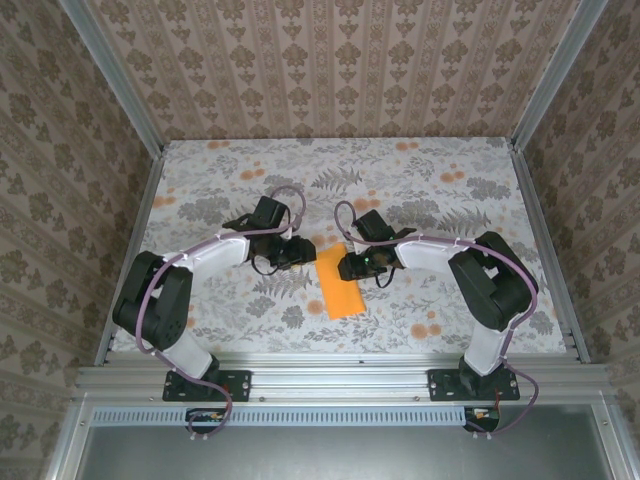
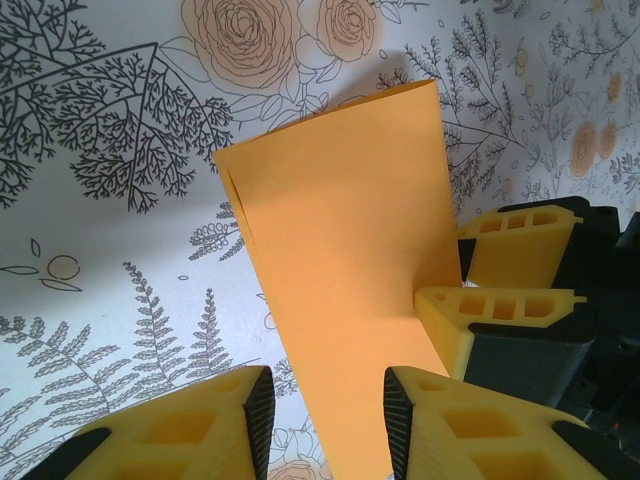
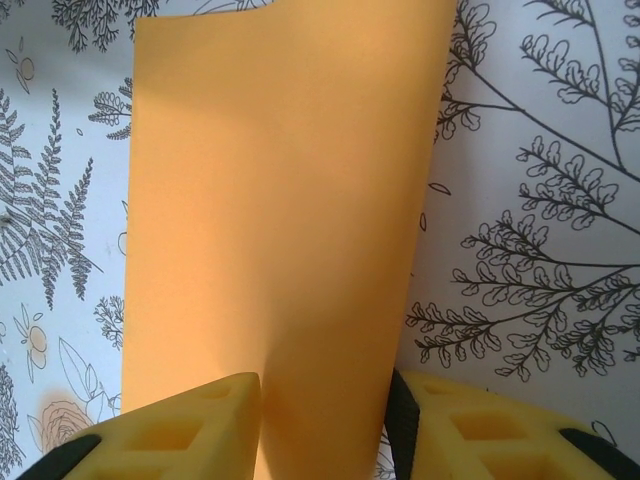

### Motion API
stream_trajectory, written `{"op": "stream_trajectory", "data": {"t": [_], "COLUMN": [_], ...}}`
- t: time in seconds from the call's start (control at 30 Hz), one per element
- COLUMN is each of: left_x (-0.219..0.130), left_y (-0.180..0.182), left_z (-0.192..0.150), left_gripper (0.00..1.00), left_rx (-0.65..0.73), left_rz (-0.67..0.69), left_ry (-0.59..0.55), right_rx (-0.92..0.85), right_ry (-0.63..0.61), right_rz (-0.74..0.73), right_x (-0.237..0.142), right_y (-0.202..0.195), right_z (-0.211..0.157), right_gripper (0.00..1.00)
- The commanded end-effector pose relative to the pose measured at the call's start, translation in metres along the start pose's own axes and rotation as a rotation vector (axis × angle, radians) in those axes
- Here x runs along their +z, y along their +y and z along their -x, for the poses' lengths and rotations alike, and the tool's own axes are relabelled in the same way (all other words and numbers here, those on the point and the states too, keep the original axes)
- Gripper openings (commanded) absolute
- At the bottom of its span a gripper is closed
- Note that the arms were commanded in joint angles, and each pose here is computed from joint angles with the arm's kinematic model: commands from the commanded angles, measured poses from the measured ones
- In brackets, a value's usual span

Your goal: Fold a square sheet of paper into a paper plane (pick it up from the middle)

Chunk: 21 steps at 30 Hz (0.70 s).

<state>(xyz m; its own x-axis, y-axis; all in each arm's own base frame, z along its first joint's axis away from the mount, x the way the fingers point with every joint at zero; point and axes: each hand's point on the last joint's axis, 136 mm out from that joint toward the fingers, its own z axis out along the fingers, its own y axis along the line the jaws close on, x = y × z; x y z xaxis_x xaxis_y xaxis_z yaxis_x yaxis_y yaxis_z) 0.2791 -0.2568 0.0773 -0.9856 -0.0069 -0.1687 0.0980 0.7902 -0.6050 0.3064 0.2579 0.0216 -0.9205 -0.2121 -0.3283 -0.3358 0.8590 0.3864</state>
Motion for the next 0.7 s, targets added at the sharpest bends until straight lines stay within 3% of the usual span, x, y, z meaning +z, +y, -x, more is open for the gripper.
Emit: {"op": "stream_trajectory", "data": {"t": [0.0, 0.67], "left_x": [-0.002, 0.011], "left_y": [-0.003, -0.008], "left_z": [-0.002, -0.008], "left_gripper": [0.38, 0.39], "left_rx": [0.002, -0.011], "left_rz": [-0.023, -0.041], "left_ry": [-0.001, 0.022], "right_rx": [0.0, -0.004], "right_ry": [0.052, 0.067], "right_rz": [-0.044, -0.074], "right_x": [0.008, 0.012], "right_y": [-0.006, -0.008], "right_z": [-0.012, -0.012], "right_gripper": [0.42, 0.44]}}
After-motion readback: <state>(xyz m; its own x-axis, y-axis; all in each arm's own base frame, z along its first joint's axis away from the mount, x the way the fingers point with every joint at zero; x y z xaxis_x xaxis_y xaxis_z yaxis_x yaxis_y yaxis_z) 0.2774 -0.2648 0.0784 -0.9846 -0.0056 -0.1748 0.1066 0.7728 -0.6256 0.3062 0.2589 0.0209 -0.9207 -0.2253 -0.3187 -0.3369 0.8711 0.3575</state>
